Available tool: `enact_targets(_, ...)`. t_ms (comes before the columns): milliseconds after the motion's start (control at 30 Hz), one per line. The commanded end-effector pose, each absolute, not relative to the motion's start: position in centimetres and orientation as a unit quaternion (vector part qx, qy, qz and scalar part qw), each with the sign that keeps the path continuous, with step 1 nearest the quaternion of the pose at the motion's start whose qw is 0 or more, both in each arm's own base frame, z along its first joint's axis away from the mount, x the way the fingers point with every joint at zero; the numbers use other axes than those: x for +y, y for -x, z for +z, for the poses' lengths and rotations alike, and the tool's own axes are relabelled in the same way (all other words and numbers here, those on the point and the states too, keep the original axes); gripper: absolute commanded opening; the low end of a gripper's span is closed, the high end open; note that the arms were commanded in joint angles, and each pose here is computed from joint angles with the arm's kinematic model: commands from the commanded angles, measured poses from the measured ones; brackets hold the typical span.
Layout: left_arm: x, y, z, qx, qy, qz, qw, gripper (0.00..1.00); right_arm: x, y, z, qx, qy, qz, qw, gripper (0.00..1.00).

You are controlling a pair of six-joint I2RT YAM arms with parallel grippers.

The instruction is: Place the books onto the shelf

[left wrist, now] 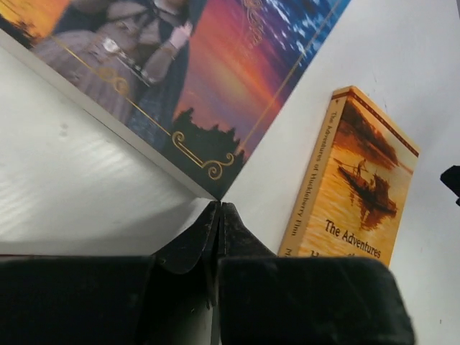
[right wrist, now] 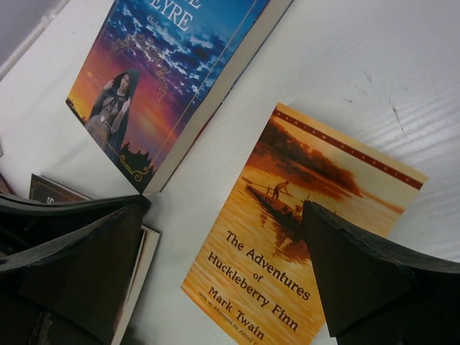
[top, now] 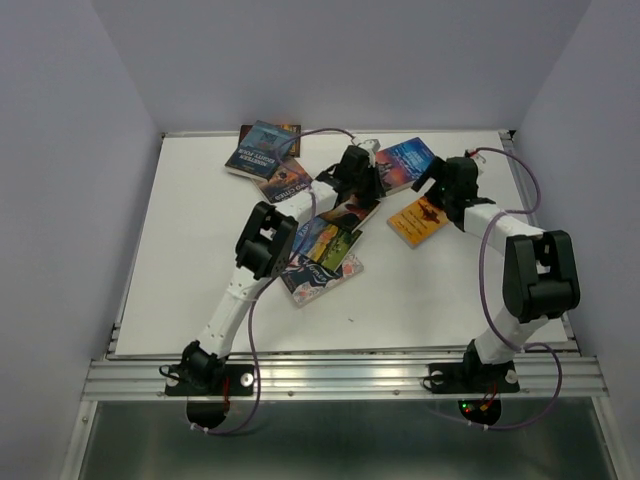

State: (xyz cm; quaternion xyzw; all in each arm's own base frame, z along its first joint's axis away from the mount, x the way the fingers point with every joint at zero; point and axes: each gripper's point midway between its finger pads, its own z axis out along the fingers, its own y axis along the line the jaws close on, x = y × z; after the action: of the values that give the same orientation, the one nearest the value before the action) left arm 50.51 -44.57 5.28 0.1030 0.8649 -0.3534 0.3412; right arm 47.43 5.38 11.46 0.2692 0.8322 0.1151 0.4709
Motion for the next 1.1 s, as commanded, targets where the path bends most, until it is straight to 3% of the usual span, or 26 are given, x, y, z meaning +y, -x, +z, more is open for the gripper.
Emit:
enact_targets(0,-48.1,-46.5,6.5,0.867,-0.092,-0.374,0.317,0.09,5.8,-48.2,12.4,0.810,-0.317,0.169,0.463,1.00)
enact_targets(233,-48.1,-42.8,11.1,0.860,-0.096,-0.398,0.305,0.12,6.3,-51.5,11.4,0.817,-0.306,0.187,0.451,1.00)
enact_targets(467,-43.1,-45.4,18.6,0.843,-0.084,-0.362,0.389,0.44,8.4,-55.3,11.8,0.824,-0.260,0.226,0.451,1.00)
enact_targets(667,-36.9,-47.6,23.3,0.829,-0.036,-0.343,0.441,0.54,8.9,-57.3,8.8,0.834,-0.291,0.229,0.409,0.99)
enact_targets(833,-31.4,-49.5,25.2,0.821,0.015,-0.320,0.472,0.56,8.3,-57.4,6.0,0.839,-0.330,0.198,0.385,0.91)
enact_targets(1067,-27.0,-50.5,25.7,0.818,0.061,-0.293,0.491,0.55,7.9,-58.0,3.9,0.834,-0.371,0.184,0.365,0.68)
